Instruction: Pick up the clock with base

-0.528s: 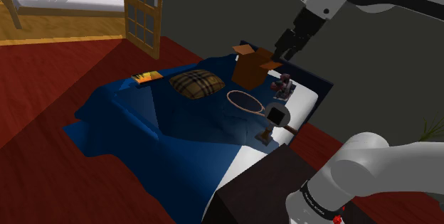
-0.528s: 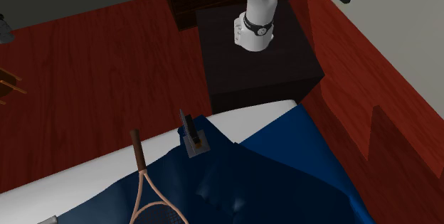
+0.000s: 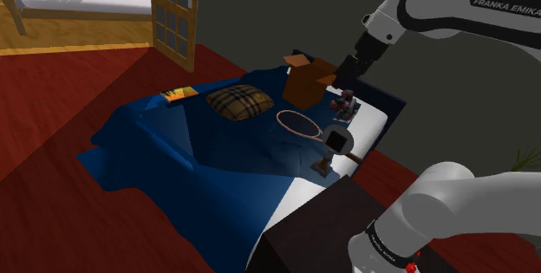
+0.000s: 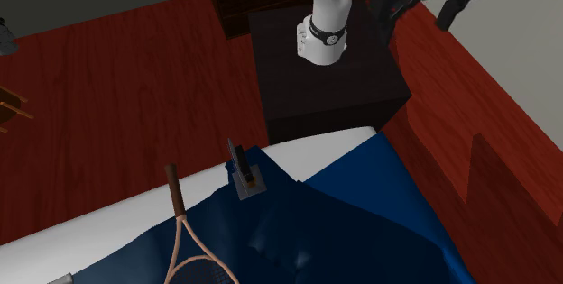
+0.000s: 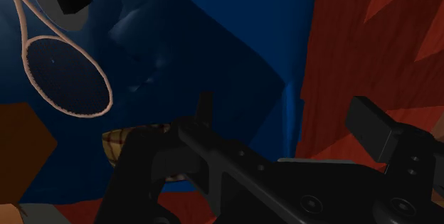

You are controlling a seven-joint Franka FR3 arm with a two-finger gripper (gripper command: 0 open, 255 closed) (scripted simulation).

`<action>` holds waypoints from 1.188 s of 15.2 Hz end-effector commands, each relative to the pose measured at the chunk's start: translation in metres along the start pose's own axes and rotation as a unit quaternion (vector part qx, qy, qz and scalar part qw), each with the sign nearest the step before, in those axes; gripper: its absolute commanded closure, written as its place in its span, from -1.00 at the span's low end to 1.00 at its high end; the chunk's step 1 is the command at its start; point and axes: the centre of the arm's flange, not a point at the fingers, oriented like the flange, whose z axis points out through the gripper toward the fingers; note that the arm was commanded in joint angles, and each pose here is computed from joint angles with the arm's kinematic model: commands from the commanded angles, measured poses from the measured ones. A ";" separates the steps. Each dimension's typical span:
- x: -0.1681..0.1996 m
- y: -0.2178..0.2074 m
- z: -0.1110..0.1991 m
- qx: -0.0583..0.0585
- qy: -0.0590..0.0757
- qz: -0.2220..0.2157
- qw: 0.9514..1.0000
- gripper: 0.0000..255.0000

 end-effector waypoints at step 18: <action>0.002 0.198 0.159 0.007 -0.035 -0.035 0.999 -1.00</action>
